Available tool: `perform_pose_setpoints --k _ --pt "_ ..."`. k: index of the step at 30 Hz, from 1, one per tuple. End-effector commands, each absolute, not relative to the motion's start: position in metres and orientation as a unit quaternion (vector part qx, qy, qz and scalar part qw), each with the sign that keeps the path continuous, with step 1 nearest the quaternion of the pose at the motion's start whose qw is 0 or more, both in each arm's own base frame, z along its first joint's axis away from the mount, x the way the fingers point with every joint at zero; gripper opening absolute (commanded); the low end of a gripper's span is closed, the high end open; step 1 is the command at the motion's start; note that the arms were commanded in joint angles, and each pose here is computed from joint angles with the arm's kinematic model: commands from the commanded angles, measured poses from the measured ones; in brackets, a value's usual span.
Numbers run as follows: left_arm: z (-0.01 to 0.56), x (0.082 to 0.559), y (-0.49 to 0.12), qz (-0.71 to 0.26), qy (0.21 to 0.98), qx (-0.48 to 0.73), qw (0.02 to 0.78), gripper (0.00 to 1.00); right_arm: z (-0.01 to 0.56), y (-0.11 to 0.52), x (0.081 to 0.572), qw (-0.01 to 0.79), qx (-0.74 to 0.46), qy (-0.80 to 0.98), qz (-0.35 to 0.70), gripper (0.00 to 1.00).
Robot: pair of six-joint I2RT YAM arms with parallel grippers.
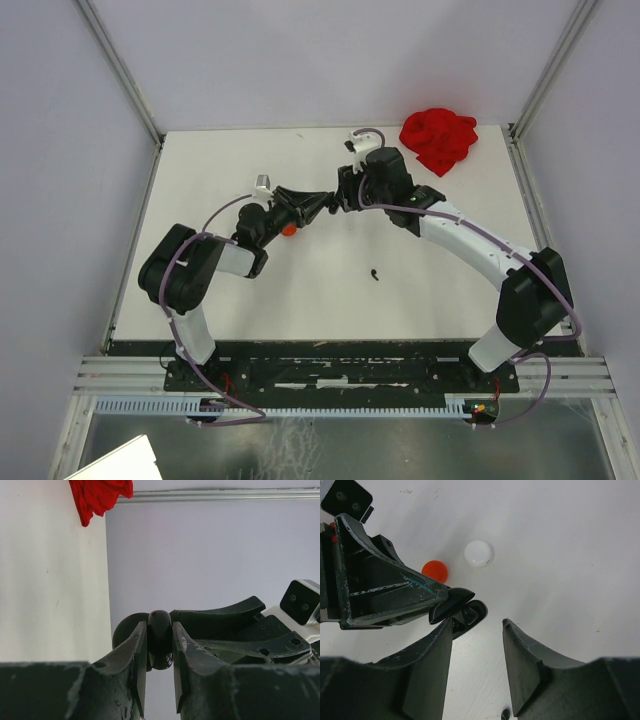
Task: Insert the wireless bluetooth earbuds into the charging case
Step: Adjust the earbud with the charging case.
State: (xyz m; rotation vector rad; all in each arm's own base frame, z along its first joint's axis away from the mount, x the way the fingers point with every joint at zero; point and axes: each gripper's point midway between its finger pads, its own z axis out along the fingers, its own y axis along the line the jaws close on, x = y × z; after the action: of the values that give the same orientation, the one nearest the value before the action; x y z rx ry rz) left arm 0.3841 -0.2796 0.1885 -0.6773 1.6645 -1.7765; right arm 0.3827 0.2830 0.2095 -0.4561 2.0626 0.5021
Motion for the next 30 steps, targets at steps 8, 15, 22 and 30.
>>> perform_pose_setpoints --k 8,15,22,30 --pt "0.196 0.384 -0.29 -0.673 0.637 -0.205 0.316 0.03 0.215 0.298 0.394 0.471 -0.203 0.83 0.218 0.52" --pt "0.197 0.383 -0.293 -0.674 0.639 -0.2 0.313 0.03 0.21 0.299 0.396 0.467 -0.206 0.832 0.215 0.47" --pt "0.197 0.384 -0.295 -0.674 0.64 -0.198 0.312 0.03 0.209 0.299 0.397 0.467 -0.207 0.833 0.213 0.38" --pt "0.195 0.384 -0.294 -0.672 0.642 -0.2 0.311 0.03 0.208 0.298 0.396 0.465 -0.208 0.834 0.211 0.27"
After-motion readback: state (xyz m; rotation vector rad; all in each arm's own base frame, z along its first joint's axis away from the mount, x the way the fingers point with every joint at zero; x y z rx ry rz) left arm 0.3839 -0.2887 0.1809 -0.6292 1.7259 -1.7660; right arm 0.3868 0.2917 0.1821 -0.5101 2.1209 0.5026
